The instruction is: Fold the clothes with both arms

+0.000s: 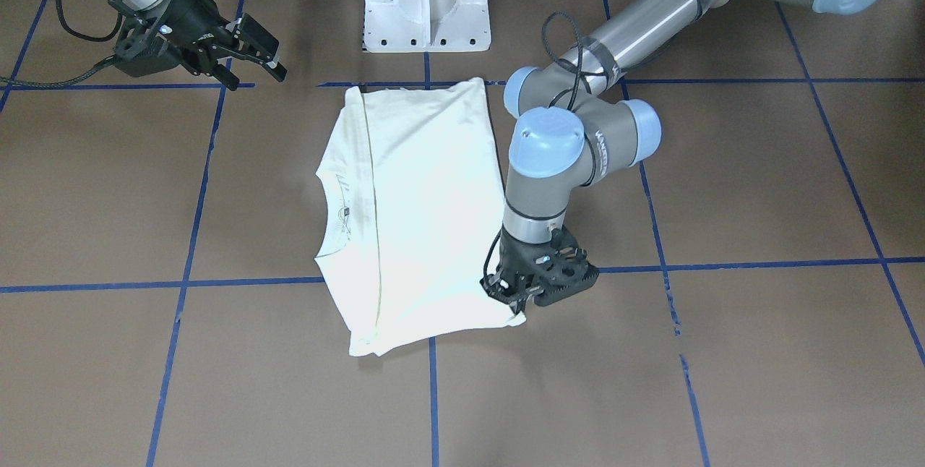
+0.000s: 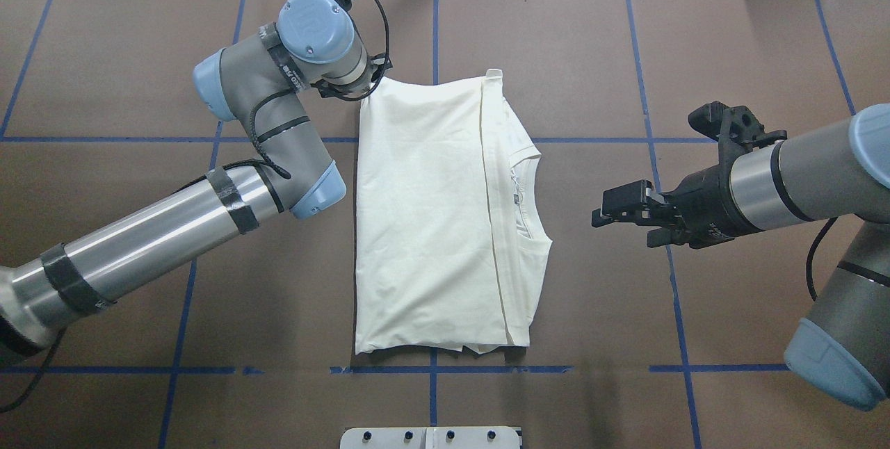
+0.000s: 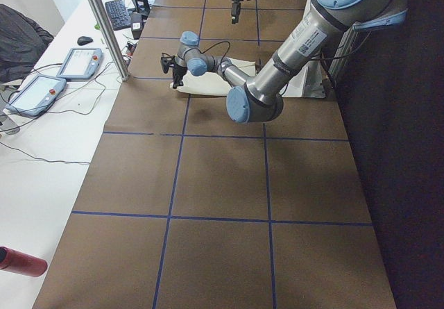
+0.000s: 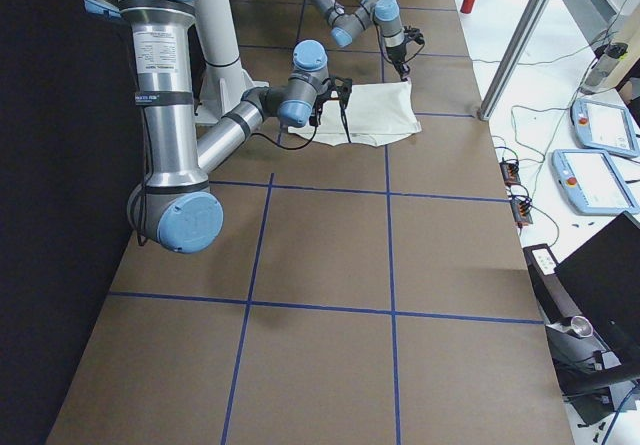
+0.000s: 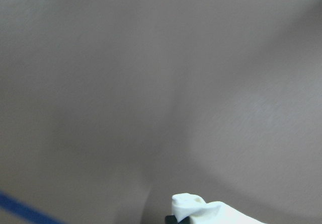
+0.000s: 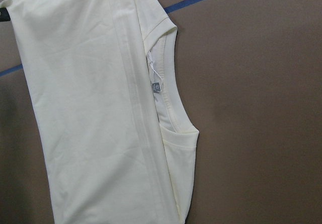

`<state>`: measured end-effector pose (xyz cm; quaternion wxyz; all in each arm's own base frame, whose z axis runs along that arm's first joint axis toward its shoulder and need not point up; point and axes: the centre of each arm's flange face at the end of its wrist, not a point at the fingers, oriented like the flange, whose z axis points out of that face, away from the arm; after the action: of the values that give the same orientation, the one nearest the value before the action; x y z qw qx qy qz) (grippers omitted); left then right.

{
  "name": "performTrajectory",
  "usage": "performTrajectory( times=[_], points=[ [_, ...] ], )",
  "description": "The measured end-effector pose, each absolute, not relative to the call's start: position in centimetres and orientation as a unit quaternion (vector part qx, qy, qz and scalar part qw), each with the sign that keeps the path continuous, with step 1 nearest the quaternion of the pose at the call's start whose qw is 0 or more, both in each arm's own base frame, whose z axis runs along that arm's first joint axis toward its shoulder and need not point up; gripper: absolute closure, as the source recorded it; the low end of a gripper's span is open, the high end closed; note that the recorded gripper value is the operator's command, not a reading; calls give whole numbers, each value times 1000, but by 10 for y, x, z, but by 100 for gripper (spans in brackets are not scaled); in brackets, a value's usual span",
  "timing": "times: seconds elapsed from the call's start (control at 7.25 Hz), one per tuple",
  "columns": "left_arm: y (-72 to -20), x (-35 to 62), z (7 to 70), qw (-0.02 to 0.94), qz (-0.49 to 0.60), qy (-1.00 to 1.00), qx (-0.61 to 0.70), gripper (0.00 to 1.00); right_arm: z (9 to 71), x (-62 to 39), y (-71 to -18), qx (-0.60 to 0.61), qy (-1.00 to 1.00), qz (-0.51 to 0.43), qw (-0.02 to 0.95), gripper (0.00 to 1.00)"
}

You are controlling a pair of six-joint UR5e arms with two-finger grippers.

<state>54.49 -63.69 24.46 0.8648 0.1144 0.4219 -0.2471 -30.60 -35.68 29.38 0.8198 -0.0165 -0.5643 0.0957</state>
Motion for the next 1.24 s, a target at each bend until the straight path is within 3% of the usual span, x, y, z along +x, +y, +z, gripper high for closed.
performTrajectory(
  times=[0.41,0.55,1.24],
  points=[
    [-655,552,261,863,-244,420,138,100,296,-307,-358,-18,-562,97,821,0],
    [-657,551,265,863,-244,419,140,1,299,-308,-359,-18,-561,98,822,0],
    [-667,497,293,871,-219,413,149,0,311,-319,-374,-23,-536,111,837,0]
  ],
)
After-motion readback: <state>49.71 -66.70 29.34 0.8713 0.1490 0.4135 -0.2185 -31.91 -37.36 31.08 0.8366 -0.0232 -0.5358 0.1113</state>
